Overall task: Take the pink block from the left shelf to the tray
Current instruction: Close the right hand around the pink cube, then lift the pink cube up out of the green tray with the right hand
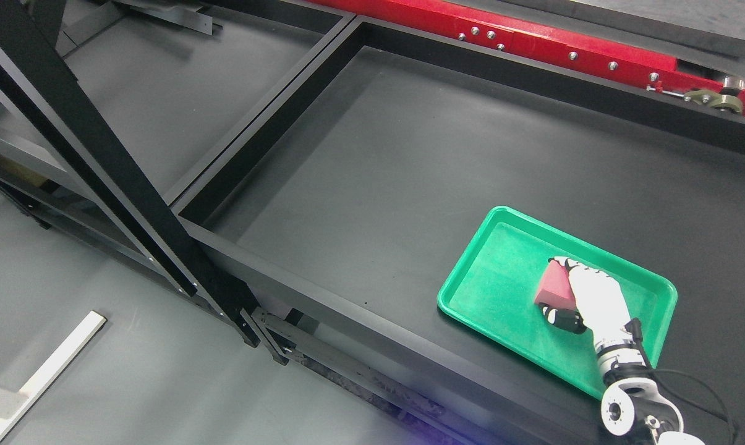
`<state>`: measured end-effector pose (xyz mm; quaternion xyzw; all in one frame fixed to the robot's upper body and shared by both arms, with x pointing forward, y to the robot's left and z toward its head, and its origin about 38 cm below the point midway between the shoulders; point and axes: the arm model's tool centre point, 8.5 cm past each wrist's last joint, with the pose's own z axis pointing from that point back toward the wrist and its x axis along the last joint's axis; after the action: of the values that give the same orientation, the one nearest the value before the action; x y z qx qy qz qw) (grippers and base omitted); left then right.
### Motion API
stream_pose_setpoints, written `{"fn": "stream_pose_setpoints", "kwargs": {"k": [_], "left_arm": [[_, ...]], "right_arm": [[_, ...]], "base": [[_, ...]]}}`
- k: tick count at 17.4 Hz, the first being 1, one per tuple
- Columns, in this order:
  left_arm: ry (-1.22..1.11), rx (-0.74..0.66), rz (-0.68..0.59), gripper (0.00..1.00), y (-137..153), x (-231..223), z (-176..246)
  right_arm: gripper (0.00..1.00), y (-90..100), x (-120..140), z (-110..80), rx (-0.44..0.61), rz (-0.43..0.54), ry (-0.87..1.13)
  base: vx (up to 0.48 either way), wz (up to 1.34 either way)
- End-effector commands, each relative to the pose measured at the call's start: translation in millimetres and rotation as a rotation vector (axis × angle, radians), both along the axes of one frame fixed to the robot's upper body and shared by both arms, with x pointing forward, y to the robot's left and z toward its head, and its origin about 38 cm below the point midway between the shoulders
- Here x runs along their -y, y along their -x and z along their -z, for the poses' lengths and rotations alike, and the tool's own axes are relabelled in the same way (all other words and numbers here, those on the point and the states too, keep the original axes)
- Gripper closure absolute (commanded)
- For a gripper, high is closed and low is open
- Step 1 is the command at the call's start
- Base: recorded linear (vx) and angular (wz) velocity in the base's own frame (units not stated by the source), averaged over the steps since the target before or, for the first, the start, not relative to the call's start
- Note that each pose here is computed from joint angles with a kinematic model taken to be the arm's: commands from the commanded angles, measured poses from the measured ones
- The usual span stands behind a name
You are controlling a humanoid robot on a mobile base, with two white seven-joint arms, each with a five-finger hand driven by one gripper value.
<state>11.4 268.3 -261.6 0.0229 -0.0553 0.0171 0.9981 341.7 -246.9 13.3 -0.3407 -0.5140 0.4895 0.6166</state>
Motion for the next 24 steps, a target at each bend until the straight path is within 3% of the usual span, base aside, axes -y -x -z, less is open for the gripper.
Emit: {"fn": "stream_pose_setpoints", "kwargs": {"k": [1,2,6,7,10,14,19,24], "left_arm": [[-0.019,0.039,0.005,0.00,-20,-12,-2],[-0.019,0.039,0.005,0.00,-20,-12,-2],[-0.019,0.039,0.005,0.00,-20,-12,-2],[-0.019,0.039,0.005,0.00,-20,-12,-2],[-0.019,0.039,0.005,0.00,-20,-12,-2],[-0.019,0.039,0.005,0.00,-20,-12,-2],[-0.019,0.039,0.005,0.00,-20,-12,-2],[-0.019,0.039,0.005,0.00,-20,-12,-2]], "right_arm": [[0.93,-0.1,15,3.0,-0.022,0.021,-0.009],[0.97,-0.9,14,1.5,-0.014,0.016,-0.014],[0.98,-7.5,17,-21.5,0.066,0.008,-0.023],[0.97,-8.0,19,-32.0,0.115,-0.001,-0.021],[0.97,-4.0,33,-74.1,0.423,-0.003,-0.075],[0.96,16.4,41,-99.6,0.579,-0.023,-0.179],[0.96,31.2,67,-114.1,0.701,0.016,-0.314],[0.96,31.3,68,-113.8,0.701,0.025,-0.325]], "base": [[0.000,0.00],[0.000,0.00],[0.000,0.00],[0.000,0.00],[0.000,0.00],[0.000,-0.01],[0.000,0.00],[0.000,0.00]]}}
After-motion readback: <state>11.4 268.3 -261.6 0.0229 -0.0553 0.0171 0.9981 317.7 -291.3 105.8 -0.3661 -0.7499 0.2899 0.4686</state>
